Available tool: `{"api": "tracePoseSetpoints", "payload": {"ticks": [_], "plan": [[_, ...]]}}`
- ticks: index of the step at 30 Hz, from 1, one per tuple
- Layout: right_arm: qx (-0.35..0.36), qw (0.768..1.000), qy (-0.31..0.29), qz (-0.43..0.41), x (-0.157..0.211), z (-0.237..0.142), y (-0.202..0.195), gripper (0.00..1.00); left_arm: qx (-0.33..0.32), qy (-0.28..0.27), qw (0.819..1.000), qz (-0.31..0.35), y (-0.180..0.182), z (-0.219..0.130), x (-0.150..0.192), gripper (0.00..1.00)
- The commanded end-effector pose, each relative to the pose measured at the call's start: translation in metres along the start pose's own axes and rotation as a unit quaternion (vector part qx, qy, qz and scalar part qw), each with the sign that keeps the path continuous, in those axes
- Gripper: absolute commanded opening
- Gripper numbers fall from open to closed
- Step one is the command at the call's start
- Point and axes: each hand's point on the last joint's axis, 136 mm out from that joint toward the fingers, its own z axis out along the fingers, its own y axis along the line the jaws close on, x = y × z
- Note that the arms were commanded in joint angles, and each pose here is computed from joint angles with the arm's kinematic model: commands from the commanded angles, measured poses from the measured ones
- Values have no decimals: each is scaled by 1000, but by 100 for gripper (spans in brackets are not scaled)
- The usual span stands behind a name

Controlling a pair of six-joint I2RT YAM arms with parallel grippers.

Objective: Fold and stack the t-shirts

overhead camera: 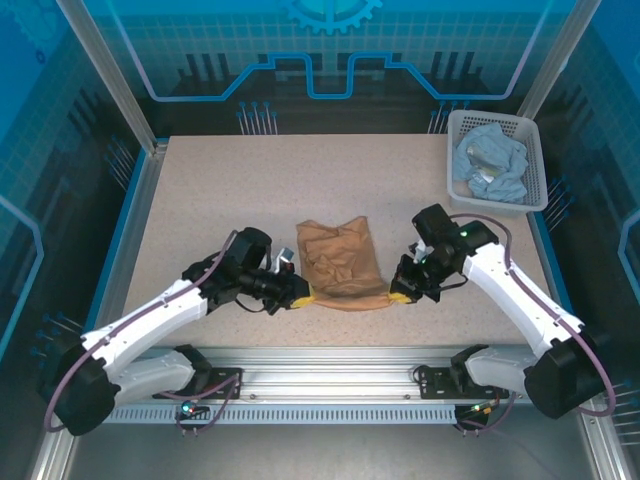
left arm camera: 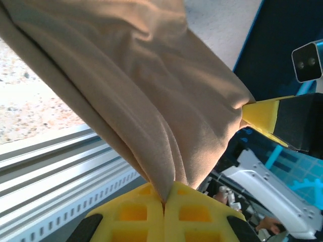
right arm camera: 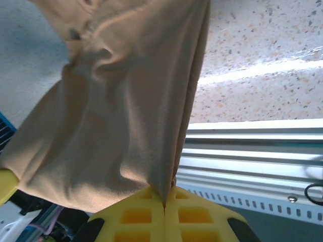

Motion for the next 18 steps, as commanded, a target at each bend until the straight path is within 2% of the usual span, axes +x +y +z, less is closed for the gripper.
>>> {"api": "tracePoseSetpoints", "payload": {"ticks": [1, 5, 11, 14, 18], "plan": [[-8, 1000, -3, 8, 6, -23, 17, 0, 28, -29, 999, -11, -15, -7, -7, 0], [-14, 1000, -20, 7, -14, -34, 35, 0, 40, -61, 997, -21, -25, -13, -26, 0], [-33, 999, -39, 11, -61, -35, 65, 0, 40, -105, 992, -62, -32, -22, -75, 0], [-29, 998, -55, 14, -95, -29, 80, 0, 26, -123, 987, -103, -25, -23, -108, 0], [-22, 997, -63, 29, -154, -2, 95, 0, 3, -135, 981, -138, -10, -13, -160, 0]]}}
